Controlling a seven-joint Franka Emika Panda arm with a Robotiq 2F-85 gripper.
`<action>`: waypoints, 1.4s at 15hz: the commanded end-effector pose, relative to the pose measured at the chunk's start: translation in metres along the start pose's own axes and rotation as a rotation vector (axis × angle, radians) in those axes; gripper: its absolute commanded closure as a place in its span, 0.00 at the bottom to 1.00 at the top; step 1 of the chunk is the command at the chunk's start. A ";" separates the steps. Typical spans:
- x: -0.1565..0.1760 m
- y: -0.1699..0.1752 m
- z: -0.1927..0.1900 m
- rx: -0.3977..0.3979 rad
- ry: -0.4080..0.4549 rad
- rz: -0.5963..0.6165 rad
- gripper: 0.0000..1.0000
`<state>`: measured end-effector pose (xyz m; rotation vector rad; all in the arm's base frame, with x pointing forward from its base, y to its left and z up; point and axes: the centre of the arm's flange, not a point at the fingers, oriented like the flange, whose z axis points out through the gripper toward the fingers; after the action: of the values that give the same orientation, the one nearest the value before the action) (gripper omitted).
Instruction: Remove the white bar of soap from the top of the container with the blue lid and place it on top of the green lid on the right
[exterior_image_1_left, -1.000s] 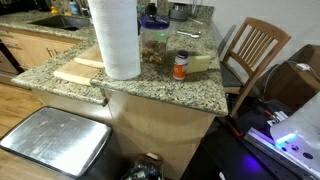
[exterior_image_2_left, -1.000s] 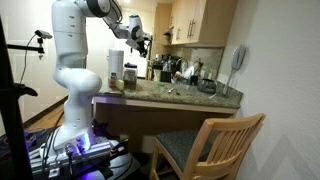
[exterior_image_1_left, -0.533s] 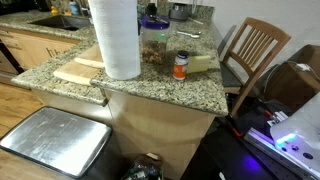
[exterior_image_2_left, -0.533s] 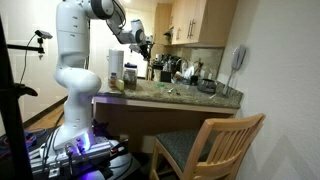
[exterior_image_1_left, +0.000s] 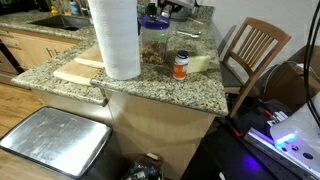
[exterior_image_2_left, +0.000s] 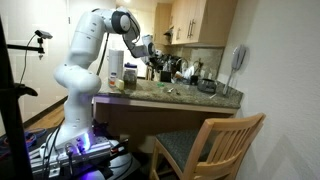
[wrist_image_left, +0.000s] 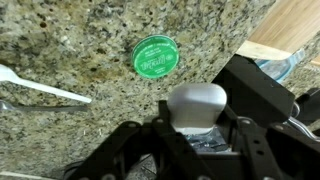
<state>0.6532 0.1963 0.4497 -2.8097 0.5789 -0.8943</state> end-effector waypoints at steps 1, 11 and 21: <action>0.001 -0.002 0.004 -0.001 -0.001 0.004 0.51; -0.005 0.009 0.078 -0.129 -0.014 0.041 0.76; 0.000 -0.008 0.107 -0.122 0.027 0.099 0.76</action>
<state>0.7020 0.1975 0.3701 -2.8525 0.7640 -0.8830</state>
